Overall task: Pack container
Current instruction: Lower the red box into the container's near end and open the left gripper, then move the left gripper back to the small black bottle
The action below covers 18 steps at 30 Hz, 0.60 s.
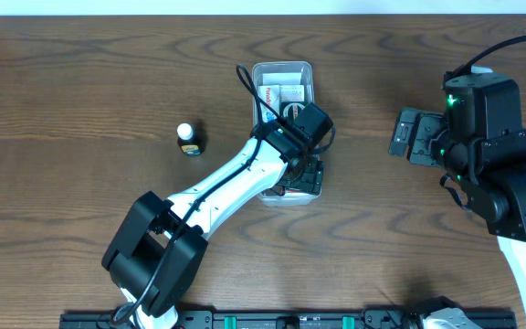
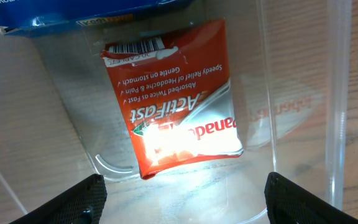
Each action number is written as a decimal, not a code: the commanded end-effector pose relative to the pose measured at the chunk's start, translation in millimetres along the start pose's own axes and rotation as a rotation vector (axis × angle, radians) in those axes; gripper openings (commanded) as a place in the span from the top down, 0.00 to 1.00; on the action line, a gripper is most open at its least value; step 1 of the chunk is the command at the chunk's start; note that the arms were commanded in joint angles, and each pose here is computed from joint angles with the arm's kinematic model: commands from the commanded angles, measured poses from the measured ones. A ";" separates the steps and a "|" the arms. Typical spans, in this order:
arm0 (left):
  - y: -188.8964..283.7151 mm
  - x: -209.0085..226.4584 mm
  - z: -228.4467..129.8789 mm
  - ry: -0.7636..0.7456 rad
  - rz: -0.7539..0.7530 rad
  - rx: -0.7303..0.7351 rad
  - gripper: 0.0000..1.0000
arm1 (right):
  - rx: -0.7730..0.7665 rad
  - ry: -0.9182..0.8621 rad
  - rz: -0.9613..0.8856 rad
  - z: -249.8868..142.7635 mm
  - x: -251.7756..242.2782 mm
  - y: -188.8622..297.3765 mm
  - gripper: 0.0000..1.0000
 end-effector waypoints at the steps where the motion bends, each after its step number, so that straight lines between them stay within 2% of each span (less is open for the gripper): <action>1: 2.6 0.1 2.1 -0.002 0.009 -0.014 0.18 | -0.003 0.003 -0.025 0.9 -4.8 -0.7 0.01; 6: 6.1 3.8 4.8 0.007 0.016 -0.027 0.19 | -0.003 0.002 -0.025 0.9 -4.9 -0.7 0.01; 9: 17.3 9.6 8.2 0.025 0.012 -0.040 0.23 | -0.003 0.002 -0.025 0.9 -4.9 -0.7 0.01; 12: 47.0 18.5 16.1 0.052 -0.011 -0.083 0.23 | -0.003 0.003 -0.025 0.9 -4.8 -0.7 0.01; 16: 101.7 38.4 28.6 0.060 -0.045 -0.218 0.22 | -0.002 0.003 -0.025 0.8 -4.8 -0.7 0.01; 18: 128.1 55.9 33.8 0.068 -0.041 -0.303 0.15 | -0.003 0.002 -0.025 0.9 -4.9 -0.7 0.01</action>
Point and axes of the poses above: each gripper's point midway between its finger pads, its own y axis back along the fingers, its own x axis along the line the jaws close on, z = x × y, the point moved 7 cm from there along y, back along the fingers, and after that the axes turned 9 degrees about y, right-handed, at the moved point
